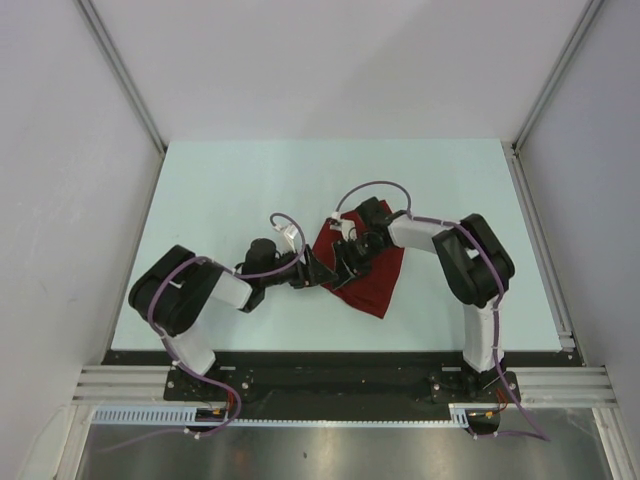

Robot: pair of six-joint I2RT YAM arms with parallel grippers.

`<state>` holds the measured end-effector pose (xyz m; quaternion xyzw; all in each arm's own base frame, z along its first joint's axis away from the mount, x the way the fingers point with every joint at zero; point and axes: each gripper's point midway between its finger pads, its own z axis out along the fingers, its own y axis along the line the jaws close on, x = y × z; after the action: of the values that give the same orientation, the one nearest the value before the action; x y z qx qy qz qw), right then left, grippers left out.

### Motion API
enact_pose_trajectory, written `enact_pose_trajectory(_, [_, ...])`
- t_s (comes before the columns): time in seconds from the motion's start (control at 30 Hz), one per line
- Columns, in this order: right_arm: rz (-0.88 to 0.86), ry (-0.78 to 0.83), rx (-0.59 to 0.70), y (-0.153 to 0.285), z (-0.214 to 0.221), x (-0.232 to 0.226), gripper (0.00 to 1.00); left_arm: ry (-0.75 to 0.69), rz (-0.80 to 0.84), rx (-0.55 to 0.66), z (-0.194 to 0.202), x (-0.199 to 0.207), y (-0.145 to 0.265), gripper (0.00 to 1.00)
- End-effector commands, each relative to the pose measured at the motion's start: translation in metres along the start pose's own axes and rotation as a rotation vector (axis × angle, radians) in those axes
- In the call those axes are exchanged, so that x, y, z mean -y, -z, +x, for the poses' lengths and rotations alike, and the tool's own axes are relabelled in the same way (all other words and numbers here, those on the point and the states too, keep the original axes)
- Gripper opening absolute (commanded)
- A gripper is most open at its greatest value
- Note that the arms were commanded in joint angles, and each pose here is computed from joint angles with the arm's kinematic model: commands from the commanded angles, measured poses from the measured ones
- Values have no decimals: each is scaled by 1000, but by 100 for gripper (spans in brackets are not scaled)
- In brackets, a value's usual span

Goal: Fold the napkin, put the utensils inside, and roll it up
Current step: Roll the napkin with the utensil

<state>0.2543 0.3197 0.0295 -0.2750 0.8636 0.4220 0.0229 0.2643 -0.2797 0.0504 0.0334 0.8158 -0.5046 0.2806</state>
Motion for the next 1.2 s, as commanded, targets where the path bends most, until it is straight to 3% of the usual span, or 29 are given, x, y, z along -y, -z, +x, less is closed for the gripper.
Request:
enact_pose_trajectory(0.0, [104,-26,48,27,14,11,48,13,-107,58,-7,-26,-4,73])
enact_pose_trajectory(0.17, [145,-55,110,53,32,14,52,26,-109,63,-7,-27,-5,73])
enact_pose_trajectory(0.53, [365,189,369,85,27,-12,59,42,-97,56,-6,-25,-6,72])
enact_pose_trajectory(0.63, [444,274,401,83,23,-15,67,41,-94,59,-7,-24,-5,72])
enact_pose_trajectory(1.0, [642,393,327,55,30,4,67,33,-107,61,-9,-22,-3,72])
enact_pose_trajectory(1.17, [655,416,291,41,38,3,66,33,-105,57,-9,-21,-2,72])
